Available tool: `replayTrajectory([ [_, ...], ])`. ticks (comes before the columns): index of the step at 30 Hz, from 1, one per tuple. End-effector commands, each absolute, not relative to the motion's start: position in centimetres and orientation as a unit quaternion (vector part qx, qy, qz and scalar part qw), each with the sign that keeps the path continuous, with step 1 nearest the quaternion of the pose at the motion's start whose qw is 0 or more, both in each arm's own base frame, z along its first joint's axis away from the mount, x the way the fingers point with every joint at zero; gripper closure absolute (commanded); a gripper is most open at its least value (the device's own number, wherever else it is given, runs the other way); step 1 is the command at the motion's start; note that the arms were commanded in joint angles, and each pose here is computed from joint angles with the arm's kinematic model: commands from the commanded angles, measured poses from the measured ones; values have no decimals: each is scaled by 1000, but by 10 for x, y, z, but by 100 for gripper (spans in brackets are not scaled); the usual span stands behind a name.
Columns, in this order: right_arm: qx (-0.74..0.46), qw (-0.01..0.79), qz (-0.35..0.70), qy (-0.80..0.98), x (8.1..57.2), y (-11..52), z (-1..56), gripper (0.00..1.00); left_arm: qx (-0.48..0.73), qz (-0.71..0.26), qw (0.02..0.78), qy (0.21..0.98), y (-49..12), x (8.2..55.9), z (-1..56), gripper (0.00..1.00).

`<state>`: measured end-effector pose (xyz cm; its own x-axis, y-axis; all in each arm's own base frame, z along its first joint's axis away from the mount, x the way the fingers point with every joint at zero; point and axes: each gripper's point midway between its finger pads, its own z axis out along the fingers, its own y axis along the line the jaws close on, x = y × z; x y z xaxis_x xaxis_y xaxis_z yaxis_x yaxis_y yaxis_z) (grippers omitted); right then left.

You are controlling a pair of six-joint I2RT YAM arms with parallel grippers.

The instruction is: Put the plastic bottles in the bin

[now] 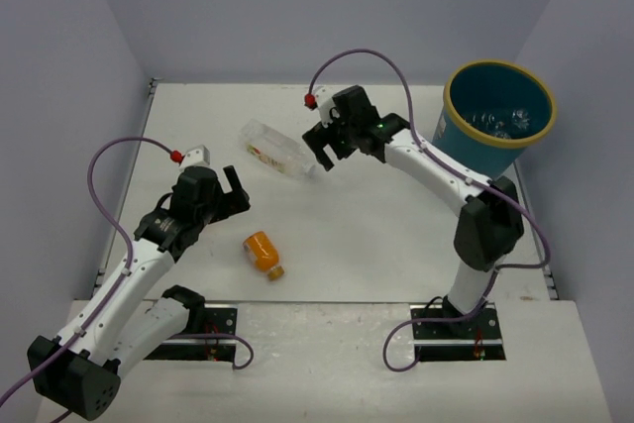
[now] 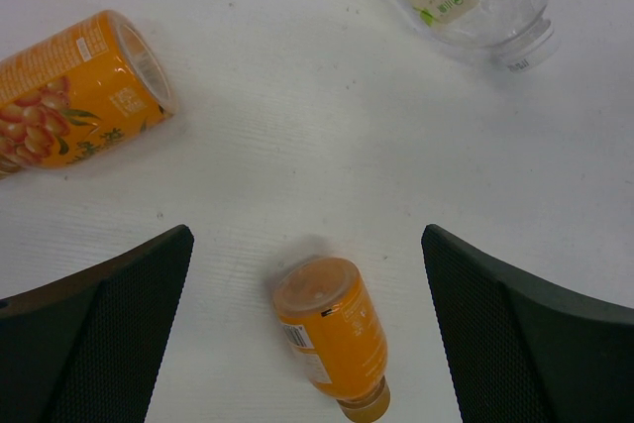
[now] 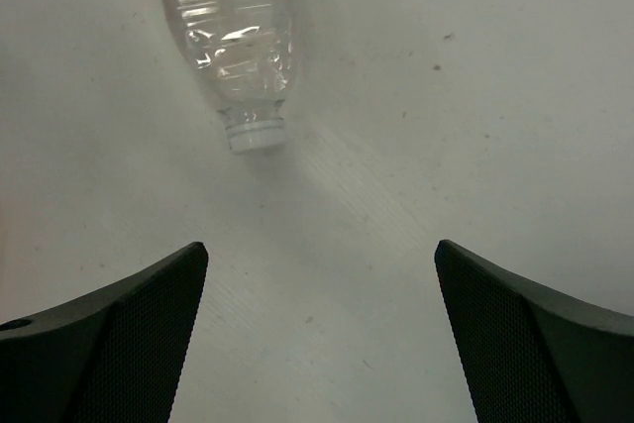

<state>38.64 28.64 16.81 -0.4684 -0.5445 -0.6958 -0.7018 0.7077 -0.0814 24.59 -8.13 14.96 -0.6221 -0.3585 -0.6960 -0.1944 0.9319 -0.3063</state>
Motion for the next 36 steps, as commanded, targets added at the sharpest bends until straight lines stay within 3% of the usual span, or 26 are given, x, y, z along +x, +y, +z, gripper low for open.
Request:
replayTrajectory([
  [1,-404,352,150,831,392,329,161,1,-145,-106,417,891,-84,250,157,0],
  [20,-388,270,168,865,411,371,60,4,-145,-103,422,889,-82,250,159,0],
  [24,-383,274,176,864,414,375,57,25,-147,-100,422,889,-81,250,159,0],
  [29,-375,288,175,864,417,375,65,62,-149,-98,422,889,-80,249,158,0],
  [32,-373,300,176,860,416,374,78,76,-149,-98,420,890,-80,249,156,0],
  [36,-365,340,186,847,416,372,118,86,-149,-98,419,890,-80,249,156,0],
])
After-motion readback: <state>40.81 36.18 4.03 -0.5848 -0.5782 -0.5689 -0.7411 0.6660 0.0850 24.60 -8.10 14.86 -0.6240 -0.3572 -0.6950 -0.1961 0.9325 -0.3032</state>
